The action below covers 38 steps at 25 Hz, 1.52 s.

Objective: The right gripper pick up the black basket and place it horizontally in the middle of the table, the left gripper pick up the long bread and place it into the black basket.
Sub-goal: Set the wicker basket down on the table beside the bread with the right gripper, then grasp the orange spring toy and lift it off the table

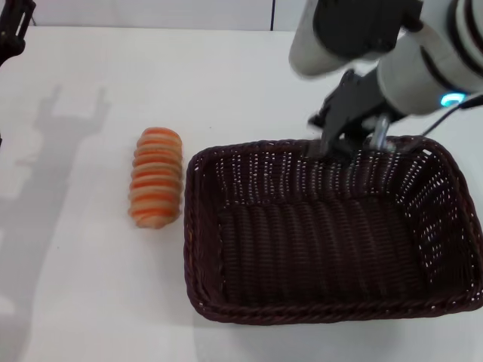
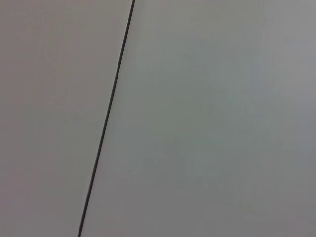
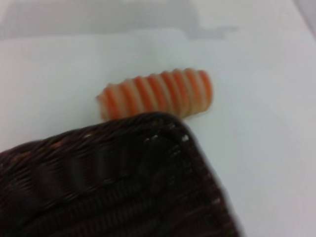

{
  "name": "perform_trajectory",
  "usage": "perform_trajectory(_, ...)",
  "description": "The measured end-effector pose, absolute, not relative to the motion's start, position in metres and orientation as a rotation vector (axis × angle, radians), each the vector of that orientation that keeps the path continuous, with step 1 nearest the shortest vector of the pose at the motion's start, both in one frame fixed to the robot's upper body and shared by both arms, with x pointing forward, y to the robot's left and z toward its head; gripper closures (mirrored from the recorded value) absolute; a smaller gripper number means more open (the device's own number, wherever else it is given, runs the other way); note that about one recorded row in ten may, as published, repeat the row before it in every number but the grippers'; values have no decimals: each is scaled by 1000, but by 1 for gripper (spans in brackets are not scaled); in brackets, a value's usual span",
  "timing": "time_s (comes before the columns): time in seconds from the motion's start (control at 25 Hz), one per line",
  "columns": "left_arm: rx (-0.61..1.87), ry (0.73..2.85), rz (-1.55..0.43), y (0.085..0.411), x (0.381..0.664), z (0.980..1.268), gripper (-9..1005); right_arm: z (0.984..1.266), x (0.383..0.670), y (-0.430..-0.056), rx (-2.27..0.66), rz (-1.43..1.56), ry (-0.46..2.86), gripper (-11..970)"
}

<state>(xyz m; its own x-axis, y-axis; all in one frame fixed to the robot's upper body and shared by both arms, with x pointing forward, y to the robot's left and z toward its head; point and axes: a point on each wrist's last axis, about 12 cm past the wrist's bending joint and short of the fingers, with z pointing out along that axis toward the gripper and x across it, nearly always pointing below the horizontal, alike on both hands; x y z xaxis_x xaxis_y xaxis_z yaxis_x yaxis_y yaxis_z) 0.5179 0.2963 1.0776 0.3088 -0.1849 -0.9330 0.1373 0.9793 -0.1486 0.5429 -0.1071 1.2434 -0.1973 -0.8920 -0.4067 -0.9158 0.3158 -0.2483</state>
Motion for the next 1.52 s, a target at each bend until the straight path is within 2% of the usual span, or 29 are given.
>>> perform_trajectory(0.08,-46,1236,-212,297,518,1078,198,1257,552,-120,-1387,-5,2085,630)
perform_trajectory(0.24,-45,1236,-210,298,518,1078,198,1268,560,-145,-1157,-81,2014,630)
perform_trajectory(0.4,-63,1248,-238,296,520,1080,198,1276,552,-178,-934,-73,1907,631)
perform_trajectory(0.6,-80,1290,-293,294,525,1083,198,1267,539,-223,-678,-46,1807,631)
perform_trajectory(0.88,-40,1309,-340,288,525,1092,198,1223,531,-281,-332,-146,1635,632)
perform_trajectory(1.04,-34,1306,-349,288,523,1097,198,1194,529,-292,-261,-207,1570,631)
perform_trajectory(1.08,-31,1314,-353,287,522,1098,198,1178,527,-296,-239,-246,1524,632)
perform_trajectory(1.12,-28,1320,-357,285,522,1100,198,1178,527,-296,-239,-246,1524,632)
perform_trajectory(1.2,-20,1342,-362,282,521,1101,198,1160,522,-300,-214,-290,1463,634)
perform_trajectory(1.28,-16,1369,-367,279,522,1102,198,1135,511,-306,-173,-364,1331,634)
perform_trajectory(1.32,-16,1391,-371,276,523,1104,199,1135,511,-306,-173,-364,1331,634)
perform_trajectory(1.48,-13,1463,-381,267,526,1118,199,1098,491,-317,-105,-436,1159,633)
perform_trajectory(1.52,-15,1482,-381,266,527,1120,199,1098,491,-317,-105,-436,1159,633)
